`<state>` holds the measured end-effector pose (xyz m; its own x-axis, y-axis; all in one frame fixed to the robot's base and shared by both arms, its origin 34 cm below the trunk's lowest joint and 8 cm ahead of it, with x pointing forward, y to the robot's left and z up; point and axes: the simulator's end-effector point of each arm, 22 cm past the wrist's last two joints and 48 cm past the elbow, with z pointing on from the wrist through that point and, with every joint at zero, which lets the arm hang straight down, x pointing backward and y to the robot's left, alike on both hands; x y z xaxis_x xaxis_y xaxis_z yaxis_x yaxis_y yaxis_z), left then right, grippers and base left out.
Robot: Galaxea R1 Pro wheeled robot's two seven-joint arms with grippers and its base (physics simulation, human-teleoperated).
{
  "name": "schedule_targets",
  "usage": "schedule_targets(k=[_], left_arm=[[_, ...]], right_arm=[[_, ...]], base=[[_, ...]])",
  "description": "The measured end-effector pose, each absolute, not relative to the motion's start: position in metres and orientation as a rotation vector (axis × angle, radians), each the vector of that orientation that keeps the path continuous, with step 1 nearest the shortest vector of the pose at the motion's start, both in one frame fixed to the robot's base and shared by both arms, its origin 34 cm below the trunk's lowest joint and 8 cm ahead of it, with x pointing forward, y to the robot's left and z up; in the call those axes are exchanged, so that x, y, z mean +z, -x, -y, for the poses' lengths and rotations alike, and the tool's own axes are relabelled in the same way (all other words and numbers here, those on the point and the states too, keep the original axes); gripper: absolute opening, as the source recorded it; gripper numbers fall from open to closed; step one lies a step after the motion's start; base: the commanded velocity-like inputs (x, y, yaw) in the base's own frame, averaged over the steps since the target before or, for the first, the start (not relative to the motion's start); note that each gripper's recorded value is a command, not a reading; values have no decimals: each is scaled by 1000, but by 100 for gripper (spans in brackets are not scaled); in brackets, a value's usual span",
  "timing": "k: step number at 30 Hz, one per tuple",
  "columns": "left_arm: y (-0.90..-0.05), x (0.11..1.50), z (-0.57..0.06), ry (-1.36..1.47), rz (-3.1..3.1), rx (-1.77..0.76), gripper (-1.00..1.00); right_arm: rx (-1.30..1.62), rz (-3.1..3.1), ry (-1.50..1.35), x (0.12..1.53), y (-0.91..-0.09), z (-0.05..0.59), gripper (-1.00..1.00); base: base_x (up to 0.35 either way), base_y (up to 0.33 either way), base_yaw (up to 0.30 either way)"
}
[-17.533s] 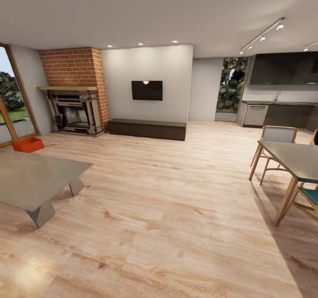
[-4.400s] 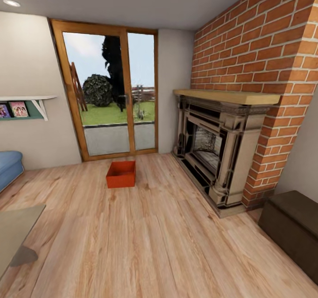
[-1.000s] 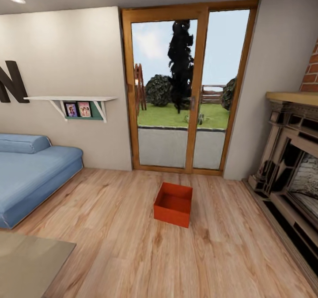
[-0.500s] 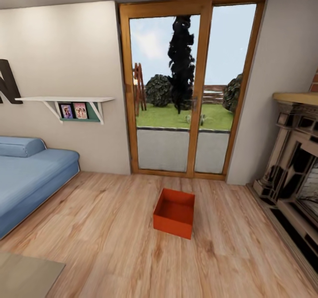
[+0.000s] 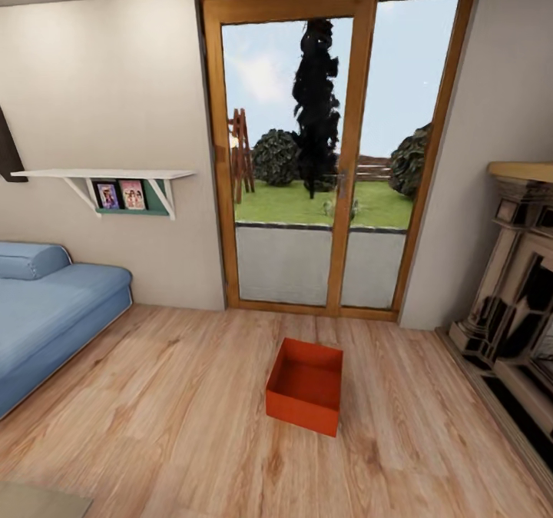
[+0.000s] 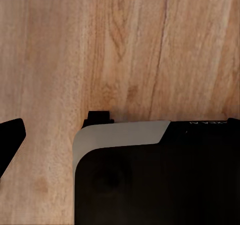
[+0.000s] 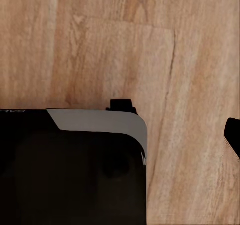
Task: Move the two storage containers from the living room to the garage. In the garage, place one container on the floor and stack the other container on top of it (either order is fine).
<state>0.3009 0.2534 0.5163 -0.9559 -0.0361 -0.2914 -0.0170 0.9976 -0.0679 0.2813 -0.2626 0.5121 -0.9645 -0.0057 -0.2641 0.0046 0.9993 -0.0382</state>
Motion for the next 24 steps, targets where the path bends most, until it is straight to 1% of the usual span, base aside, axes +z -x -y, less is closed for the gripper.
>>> schedule_targets(k=[6, 11, 24], left_arm=[[-301, 516, -253, 39, -2842, -93, 100], [-302, 516, -253, 38, -2841, -93, 100], [-302, 516, -256, 48, -2838, -88, 100]], right_arm=[[-56, -2874, 2, 512, -281, 263, 100], [-56, -2874, 3, 512, -281, 263, 100], [-56, -2874, 6, 512, -282, 263, 100]], base=[[228, 0, 0], [166, 0, 0], [19, 0, 0]])
